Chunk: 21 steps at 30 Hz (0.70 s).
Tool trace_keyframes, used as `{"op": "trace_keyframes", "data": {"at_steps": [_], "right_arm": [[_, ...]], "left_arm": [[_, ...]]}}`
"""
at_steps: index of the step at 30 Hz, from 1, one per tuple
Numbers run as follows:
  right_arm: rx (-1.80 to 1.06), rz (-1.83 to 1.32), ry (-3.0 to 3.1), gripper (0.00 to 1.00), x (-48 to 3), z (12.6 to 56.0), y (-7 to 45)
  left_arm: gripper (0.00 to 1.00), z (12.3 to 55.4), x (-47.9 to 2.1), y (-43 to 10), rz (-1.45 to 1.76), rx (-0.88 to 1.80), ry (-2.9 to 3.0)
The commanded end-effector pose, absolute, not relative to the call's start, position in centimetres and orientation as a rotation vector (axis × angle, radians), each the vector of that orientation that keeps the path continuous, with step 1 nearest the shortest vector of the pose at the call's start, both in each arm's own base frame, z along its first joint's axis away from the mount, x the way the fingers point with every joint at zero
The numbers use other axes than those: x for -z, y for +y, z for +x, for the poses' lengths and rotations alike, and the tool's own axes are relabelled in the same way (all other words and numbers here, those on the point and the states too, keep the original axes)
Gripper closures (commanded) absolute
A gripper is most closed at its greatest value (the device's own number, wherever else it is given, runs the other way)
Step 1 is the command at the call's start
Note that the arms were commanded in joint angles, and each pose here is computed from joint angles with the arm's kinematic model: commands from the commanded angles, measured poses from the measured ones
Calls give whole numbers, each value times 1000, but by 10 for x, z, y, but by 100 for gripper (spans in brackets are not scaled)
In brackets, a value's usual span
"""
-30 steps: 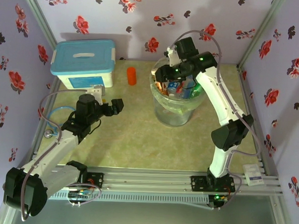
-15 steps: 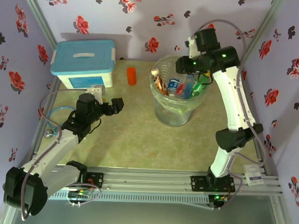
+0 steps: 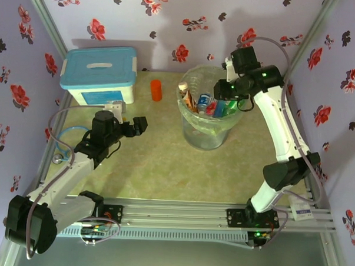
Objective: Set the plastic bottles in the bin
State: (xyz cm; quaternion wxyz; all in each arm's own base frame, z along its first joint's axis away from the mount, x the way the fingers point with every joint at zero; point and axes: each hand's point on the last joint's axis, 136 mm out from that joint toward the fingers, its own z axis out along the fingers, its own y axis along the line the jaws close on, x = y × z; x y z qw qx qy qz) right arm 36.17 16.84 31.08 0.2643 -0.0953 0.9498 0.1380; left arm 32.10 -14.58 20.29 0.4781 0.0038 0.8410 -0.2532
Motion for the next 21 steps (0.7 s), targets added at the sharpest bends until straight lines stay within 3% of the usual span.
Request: {"op": "trace_keyframes", "data": {"at_steps": [1,7,21], "right_arm": [[-377,-306,2719,62,-267,342,183],[-384,-336,2735,63,-253,337,196],[-761,-525,2697,62,-260,325,274]], "left_arm": [[0,324,-215,-145,23,619,2021],[0,325,-216,-146,20,621,2019],[0,322,-217,-120,-61,527,2044]]}}
